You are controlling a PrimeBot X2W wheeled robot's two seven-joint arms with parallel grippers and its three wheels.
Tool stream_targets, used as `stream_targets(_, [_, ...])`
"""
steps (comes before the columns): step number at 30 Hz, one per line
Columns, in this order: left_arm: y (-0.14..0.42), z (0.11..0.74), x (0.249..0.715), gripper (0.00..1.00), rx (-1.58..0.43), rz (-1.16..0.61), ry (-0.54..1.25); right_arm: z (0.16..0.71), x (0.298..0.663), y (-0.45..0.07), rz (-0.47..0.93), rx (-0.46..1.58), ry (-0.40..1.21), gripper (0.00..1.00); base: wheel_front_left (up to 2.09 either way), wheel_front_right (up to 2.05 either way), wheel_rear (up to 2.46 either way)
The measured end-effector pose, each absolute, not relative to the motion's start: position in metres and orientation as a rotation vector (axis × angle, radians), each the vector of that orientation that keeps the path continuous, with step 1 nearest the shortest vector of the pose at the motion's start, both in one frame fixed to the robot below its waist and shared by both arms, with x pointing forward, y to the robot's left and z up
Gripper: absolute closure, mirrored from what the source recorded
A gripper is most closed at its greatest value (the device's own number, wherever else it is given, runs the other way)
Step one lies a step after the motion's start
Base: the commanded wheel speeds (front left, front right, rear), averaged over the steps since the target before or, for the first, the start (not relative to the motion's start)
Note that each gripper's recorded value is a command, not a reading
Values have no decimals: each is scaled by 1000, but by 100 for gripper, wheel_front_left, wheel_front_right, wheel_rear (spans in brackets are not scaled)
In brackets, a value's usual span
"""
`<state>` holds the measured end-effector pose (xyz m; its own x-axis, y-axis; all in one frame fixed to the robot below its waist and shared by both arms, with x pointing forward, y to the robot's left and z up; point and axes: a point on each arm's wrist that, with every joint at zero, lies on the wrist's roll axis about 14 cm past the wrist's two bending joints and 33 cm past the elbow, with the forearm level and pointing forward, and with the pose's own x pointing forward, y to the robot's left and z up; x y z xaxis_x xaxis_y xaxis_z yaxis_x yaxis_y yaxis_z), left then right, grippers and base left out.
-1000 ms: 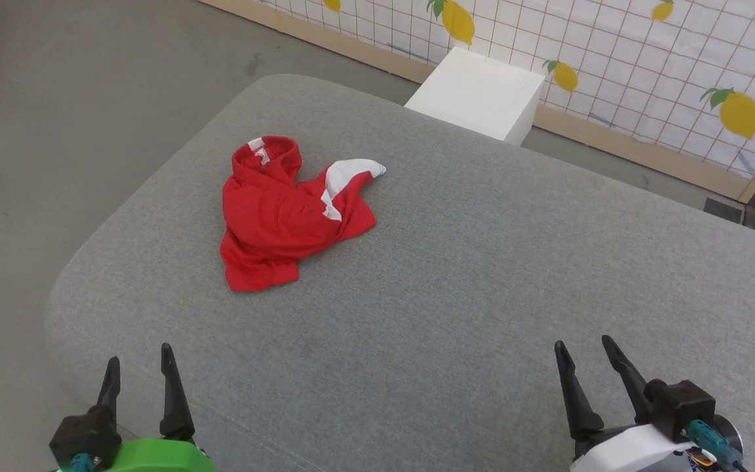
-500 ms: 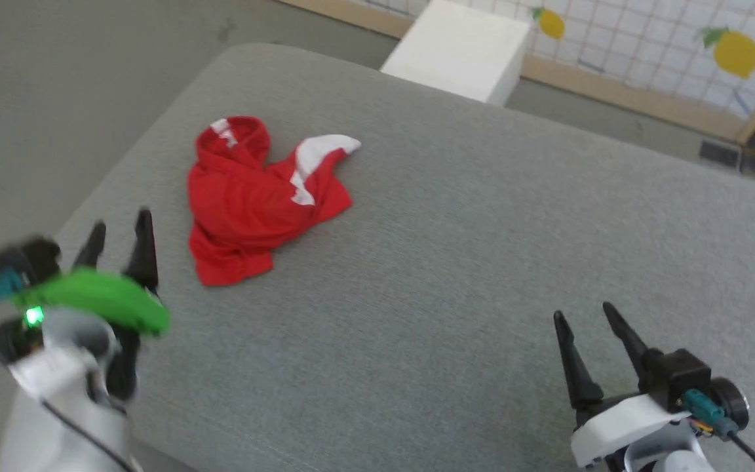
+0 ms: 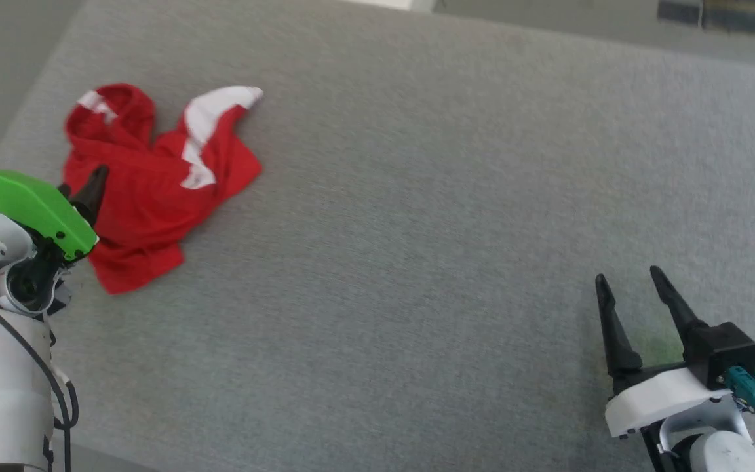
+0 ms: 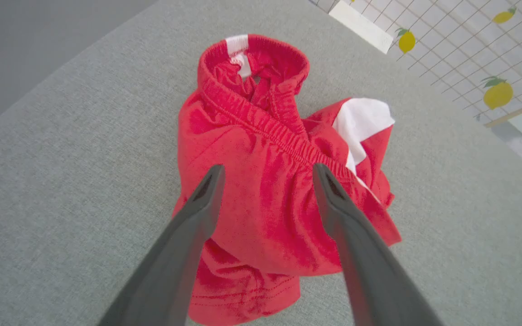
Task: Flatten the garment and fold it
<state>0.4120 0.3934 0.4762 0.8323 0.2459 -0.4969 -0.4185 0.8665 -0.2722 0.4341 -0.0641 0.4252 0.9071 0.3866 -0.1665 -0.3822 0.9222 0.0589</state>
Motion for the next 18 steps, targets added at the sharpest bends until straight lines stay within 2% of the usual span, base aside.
stream_targets(8, [370, 393, 415, 0, -390, 350, 726, 393, 438, -91, 324, 22, 256, 0, 0, 0, 0])
stream_targets(13, [368, 373, 419, 0, -362, 345, 764, 378, 436, -92, 322, 29, 296, 0, 0, 0, 0])
stream_targets(14, [368, 375, 423, 80, -351, 338, 743, 377, 436, -91, 322, 30, 297, 0, 0, 0, 0])
stream_targets(15, [370, 379, 426, 100, -342, 337, 709, 378, 436, -91, 324, 30, 295, 0, 0, 0, 0])
stream_targets(18, [372, 394, 435, 100, -331, 337, 600, 380, 436, -89, 329, 30, 290, 0, 0, 0, 0])
